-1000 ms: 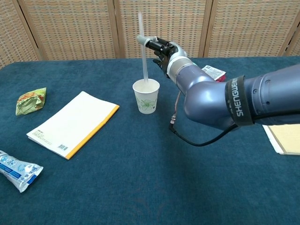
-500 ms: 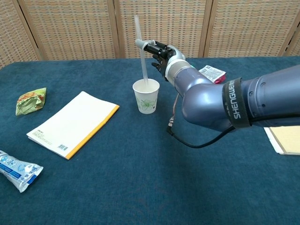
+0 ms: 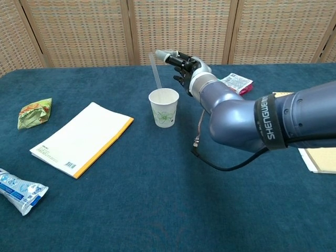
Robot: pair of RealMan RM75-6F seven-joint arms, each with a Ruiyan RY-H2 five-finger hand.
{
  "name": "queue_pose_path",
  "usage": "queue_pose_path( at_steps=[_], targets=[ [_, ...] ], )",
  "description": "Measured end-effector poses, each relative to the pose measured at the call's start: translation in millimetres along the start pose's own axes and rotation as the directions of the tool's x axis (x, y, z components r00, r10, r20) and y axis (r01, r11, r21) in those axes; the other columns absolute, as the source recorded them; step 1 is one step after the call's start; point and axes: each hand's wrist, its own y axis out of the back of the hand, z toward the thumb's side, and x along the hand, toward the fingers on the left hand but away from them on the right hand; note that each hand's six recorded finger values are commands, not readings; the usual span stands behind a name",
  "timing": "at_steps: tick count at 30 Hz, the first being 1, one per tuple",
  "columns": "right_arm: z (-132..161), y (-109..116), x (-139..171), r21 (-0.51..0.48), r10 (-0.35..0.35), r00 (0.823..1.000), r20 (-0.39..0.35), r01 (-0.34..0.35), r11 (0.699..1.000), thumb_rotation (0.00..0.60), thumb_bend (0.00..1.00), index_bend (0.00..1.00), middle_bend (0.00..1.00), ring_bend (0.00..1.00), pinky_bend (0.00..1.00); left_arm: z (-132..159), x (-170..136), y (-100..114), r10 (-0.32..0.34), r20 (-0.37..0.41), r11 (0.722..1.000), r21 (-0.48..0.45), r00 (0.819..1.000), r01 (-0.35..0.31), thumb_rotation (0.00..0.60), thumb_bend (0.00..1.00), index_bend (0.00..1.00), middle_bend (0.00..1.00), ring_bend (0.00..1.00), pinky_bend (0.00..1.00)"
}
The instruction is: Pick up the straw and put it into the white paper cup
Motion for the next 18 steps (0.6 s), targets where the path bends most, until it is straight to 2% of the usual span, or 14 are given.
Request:
queue_pose_path(
  at_steps=[7,11,18],
  targets=[
    [4.3,6.3,1.1,0.008,-0.003,1.0,-0.016,0.003,1.0,0.6,0.44,0.51,0.15,0.0,0.0,2.0,-0.3,0.7,0.003,0.006,1.0,-0.001,1.0,-0.003,0.6,0.0,0.0,0.0,0.0,0.0],
    [15.0,14.6,0.5,0.039,0.002,0.999,-0.046,0.0,0.999,0.6,0.4,0.42,0.1,0.0,0.0,4.5,-0.4,3.9,0.017,0.013,1.0,0.0,1.0,-0.017,0.6,0.0,0.0,0.0,0.0,0.0],
    [50.9,57.2,4.5,0.137,0.013,0.994,-0.111,0.002,0.991,0.6,0.38,0.37,0.03,0.0,0.0,10.1,-4.6,10.7,0.052,0.031,0.999,0.002,0.998,-0.052,0.6,0.0,0.0,0.0,0.0,0.0]
  ],
)
